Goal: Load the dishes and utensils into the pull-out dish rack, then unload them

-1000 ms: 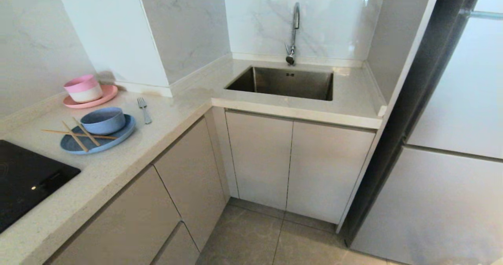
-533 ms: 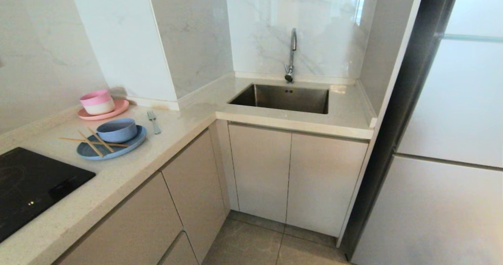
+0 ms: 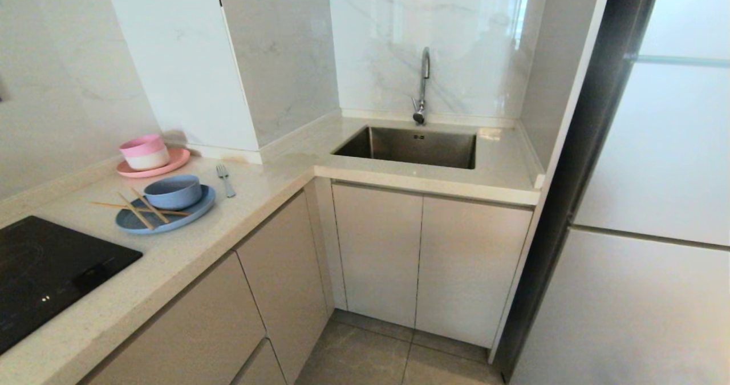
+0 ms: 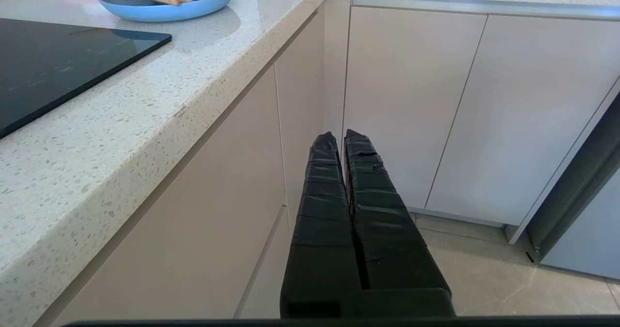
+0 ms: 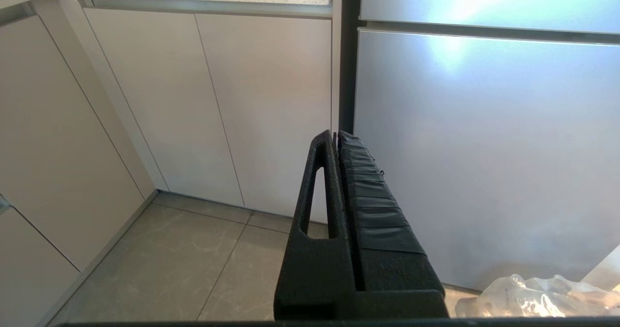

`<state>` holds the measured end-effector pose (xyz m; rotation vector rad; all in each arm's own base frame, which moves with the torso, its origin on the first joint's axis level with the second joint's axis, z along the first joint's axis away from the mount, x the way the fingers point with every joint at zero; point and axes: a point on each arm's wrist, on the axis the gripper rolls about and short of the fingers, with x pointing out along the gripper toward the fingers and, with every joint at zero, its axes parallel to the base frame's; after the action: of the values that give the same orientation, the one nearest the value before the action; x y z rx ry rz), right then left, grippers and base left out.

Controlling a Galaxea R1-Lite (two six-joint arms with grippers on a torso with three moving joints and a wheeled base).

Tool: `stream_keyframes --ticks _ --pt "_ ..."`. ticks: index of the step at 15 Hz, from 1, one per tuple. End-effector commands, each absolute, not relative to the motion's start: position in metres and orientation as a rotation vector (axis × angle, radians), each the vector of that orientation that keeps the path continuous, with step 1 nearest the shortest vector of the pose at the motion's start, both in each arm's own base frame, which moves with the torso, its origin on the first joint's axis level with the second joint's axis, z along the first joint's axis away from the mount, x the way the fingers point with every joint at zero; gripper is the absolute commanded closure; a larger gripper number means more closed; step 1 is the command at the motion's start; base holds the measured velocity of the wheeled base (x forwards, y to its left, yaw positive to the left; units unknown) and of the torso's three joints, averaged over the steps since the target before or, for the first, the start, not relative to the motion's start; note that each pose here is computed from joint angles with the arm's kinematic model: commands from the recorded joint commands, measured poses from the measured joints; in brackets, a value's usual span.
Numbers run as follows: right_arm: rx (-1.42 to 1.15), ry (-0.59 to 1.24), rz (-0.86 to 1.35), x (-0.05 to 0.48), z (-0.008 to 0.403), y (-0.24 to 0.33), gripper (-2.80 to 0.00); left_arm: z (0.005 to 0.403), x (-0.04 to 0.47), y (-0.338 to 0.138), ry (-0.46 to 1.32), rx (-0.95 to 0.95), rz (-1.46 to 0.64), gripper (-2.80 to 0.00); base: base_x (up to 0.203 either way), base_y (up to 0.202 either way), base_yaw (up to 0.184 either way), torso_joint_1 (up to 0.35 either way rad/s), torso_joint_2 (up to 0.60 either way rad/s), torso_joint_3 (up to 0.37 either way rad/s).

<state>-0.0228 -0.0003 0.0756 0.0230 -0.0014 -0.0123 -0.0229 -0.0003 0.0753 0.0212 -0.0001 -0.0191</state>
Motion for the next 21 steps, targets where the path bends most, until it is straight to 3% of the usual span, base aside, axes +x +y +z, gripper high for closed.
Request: stream_keyframes --ticks 1,21 --pt "0.023 0.000 -0.012 -0.0227 0.0757 -0.0003 0.00 0.0753 -0.0229 -0.0003 0.000 0.021 -0.020 0.00 0.000 0.000 0.000 0.000 0.00 0.000" --pt "0.026 0.000 -0.012 -0.0227 0.0757 -0.0003 0.00 0.0753 -0.0229 -0.0003 0.000 0.021 -0.020 0.00 0.000 0.000 0.000 0.000 0.00 0.000"
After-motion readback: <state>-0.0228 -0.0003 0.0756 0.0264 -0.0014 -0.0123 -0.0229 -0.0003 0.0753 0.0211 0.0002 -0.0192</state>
